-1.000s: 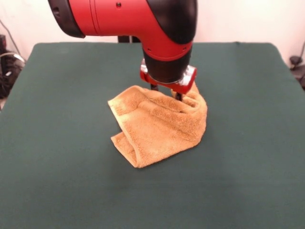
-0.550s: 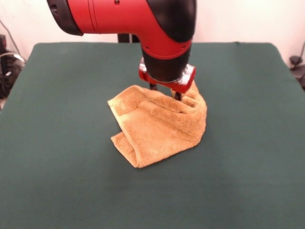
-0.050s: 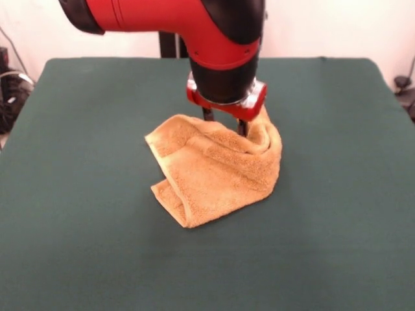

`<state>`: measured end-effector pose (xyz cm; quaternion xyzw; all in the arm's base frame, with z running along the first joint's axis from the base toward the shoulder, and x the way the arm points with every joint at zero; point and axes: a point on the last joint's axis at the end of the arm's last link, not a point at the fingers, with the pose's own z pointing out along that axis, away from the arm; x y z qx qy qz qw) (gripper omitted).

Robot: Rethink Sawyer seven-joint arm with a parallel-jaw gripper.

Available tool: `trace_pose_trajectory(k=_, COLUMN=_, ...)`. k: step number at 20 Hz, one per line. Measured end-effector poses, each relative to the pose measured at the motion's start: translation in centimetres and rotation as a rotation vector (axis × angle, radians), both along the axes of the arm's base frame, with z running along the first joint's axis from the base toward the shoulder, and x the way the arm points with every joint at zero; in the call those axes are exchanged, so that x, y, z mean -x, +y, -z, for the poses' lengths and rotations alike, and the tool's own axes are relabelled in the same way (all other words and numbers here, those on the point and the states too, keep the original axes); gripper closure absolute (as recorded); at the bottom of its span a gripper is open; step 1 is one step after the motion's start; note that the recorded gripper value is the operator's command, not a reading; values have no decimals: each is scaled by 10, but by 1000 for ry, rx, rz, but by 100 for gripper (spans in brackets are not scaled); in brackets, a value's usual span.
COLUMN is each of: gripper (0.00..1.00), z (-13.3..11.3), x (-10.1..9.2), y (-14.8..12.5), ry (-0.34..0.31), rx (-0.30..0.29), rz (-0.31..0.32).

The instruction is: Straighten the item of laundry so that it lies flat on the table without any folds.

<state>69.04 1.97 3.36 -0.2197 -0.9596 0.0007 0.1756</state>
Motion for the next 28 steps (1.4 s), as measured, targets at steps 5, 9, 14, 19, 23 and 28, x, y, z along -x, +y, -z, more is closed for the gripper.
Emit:
trace_pose_trajectory(k=5, gripper=0, z=-27, x=-11, y=8, ry=-13, rx=-24, rz=8)
trace_pose_trajectory(k=9, gripper=0, z=-53, x=-17, y=12, ry=1, rx=-44, rz=20)
trace_pose_trajectory(k=14, gripper=0, z=-68, x=-23, y=16, ry=5, rx=-61, rz=29)
trace_pose_trajectory(k=19, gripper=0, z=-66, x=-36, y=13, ry=-11, rx=-65, rz=41)
trace_pose_trajectory(k=23, gripper=0, z=-57, x=-43, y=13, ry=-17, rx=-68, rz=46)
trace_pose_trajectory(k=28, gripper=0, z=-37, x=-58, y=29, ry=-30, rx=-74, rz=38)
